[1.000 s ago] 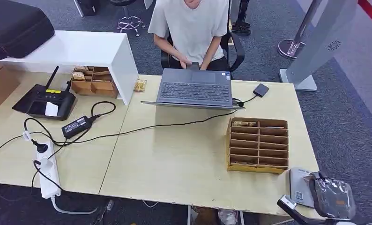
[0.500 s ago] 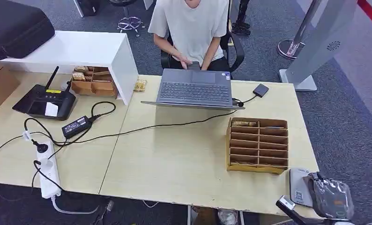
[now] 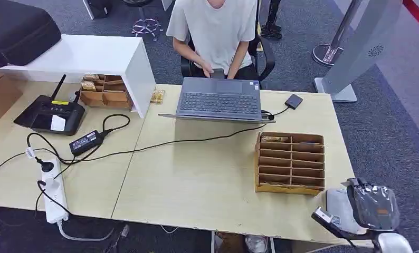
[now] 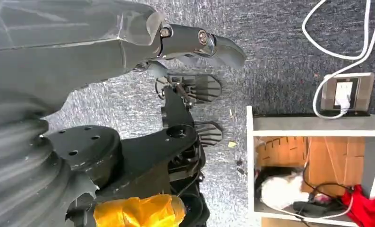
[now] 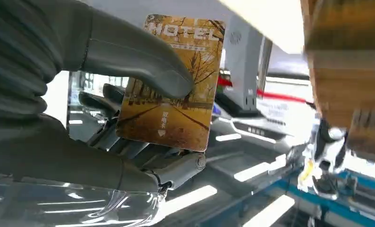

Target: Pass the card to the sensor for recognition and then transmit it.

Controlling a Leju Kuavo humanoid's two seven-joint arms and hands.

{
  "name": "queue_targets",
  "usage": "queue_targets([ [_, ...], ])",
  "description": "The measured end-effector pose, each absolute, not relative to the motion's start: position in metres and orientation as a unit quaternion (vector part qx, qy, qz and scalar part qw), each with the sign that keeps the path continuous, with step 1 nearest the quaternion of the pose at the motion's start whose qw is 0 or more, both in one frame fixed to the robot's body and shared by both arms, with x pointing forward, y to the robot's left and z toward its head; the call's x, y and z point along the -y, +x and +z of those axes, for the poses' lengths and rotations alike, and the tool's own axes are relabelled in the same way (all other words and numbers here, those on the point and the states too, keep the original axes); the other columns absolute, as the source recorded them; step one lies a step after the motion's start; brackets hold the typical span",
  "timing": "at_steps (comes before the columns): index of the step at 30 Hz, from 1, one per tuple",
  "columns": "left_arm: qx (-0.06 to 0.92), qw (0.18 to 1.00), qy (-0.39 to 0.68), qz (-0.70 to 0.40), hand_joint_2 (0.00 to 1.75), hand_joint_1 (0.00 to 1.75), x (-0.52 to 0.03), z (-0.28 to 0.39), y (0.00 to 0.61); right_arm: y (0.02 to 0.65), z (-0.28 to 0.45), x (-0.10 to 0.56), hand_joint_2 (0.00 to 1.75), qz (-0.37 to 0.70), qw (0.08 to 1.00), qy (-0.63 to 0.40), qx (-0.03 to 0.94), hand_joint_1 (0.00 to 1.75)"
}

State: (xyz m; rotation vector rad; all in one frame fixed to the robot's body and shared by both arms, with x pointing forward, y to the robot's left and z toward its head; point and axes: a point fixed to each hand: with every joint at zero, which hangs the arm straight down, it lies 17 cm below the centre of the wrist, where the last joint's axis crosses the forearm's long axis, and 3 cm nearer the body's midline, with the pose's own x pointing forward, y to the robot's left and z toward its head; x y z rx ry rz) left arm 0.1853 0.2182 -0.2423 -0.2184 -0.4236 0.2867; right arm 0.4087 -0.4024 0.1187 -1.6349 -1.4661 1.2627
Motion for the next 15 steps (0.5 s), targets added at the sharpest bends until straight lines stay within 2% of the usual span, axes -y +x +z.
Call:
queue_targets([
  [10, 0.210, 0.964, -0.094, 0.131, 1.75, 0.00, -0.217, -0.241, 0.198, 0.455, 0.196, 0.389, 1.75, 0.458, 0.213, -0.641, 0.578, 1.75],
  [15, 0.210, 0.964, -0.094, 0.131, 1.75, 0.00, -0.216, -0.240, 0.199, 0.461, 0.209, 0.385, 1.75, 0.459, 0.196, -0.643, 0.582, 1.75],
])
